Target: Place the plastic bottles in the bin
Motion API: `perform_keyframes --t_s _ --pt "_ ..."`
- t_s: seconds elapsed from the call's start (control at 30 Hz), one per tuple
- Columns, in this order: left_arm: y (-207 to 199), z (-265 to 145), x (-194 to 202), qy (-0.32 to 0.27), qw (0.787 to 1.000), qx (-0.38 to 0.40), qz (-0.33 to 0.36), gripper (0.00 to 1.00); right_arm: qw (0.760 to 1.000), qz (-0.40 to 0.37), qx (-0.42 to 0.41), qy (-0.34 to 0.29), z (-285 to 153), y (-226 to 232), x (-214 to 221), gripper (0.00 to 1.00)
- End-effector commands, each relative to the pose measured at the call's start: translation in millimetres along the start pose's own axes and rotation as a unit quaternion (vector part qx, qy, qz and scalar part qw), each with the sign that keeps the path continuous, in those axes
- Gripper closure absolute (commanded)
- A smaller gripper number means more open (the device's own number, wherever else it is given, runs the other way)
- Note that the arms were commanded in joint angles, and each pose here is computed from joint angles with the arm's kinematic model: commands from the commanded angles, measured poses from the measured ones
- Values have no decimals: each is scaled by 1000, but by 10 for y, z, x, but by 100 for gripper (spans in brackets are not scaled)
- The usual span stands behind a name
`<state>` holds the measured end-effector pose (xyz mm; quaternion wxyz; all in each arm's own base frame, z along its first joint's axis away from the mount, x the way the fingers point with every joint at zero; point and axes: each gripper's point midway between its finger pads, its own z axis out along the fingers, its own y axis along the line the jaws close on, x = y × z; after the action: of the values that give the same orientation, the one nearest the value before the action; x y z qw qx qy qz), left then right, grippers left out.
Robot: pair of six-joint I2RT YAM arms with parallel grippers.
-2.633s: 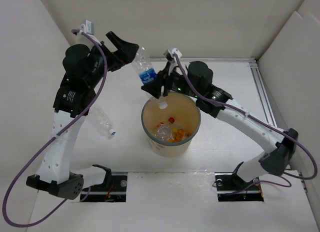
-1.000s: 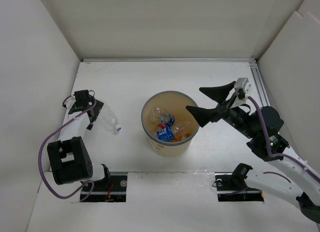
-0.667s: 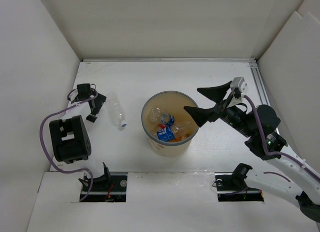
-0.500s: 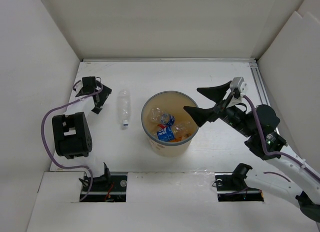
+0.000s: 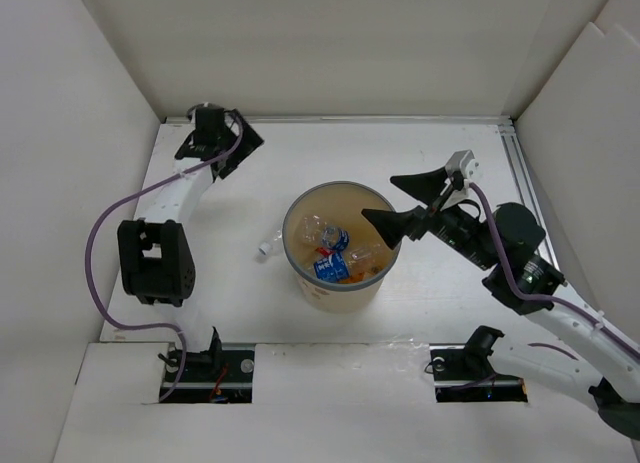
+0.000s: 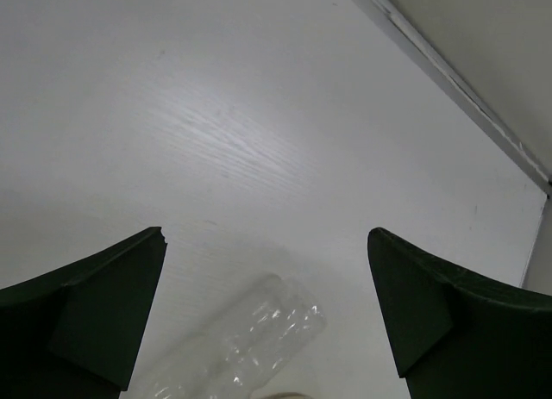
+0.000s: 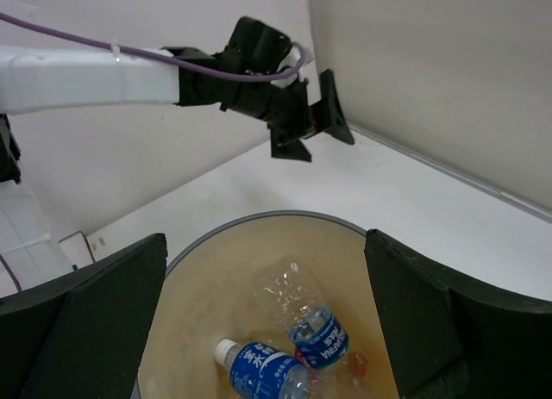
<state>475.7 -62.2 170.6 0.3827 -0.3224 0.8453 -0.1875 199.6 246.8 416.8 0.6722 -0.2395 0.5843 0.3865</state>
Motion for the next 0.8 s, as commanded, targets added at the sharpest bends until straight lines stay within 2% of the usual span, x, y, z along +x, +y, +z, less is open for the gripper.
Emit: perform_keyframes --t_s 0.0,0.13,0.27,0.77 --pt "-579 -118 196 24 992 48 117 0 999 0 12 -42 -78 -7 -339 0" --pt "-758 -144 402 47 981 71 176 0 999 0 18 -34 -99 -23 -347 0" --pt "-711 -105 586 89 969 73 218 0 1000 1 16 -22 -125 -5 -341 0" --pt "-534 -389 1126 192 930 115 291 0 1000 -8 4 -2 -240 53 -374 0"
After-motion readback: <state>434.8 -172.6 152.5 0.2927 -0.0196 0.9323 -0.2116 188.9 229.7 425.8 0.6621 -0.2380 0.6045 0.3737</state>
